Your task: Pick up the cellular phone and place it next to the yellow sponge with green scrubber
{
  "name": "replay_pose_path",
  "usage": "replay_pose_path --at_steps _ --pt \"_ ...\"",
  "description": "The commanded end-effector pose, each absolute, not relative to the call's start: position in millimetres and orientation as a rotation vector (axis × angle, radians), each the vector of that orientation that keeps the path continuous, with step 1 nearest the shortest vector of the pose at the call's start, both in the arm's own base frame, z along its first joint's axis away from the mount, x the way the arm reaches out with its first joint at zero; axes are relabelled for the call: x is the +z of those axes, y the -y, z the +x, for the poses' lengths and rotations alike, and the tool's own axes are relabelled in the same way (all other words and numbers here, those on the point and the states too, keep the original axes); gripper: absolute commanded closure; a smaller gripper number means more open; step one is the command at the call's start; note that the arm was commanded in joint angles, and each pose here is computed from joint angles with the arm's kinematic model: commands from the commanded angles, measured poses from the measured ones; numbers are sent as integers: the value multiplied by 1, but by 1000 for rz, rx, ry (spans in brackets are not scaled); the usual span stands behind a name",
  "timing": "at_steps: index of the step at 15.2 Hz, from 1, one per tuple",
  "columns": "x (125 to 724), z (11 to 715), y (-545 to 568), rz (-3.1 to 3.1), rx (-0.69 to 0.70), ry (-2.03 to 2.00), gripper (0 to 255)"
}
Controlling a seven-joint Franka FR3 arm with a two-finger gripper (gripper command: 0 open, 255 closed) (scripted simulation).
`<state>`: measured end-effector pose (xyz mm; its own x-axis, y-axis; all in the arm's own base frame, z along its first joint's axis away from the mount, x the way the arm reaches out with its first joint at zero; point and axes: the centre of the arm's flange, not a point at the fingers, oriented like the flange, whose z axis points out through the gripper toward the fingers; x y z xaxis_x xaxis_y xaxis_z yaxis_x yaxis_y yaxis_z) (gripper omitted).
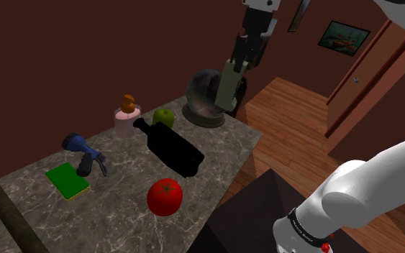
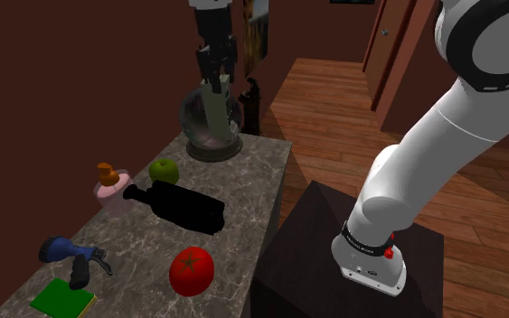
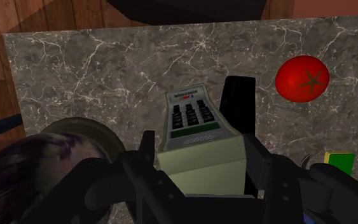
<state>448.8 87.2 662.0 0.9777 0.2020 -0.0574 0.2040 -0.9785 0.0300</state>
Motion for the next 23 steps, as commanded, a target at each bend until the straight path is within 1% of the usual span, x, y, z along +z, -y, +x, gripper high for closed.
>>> replay_pose_path --at_steps 1,23 --pt "649 449 -110 3089 -83 -315 255" --pt "525 462 -372 3089 -83 -315 255"
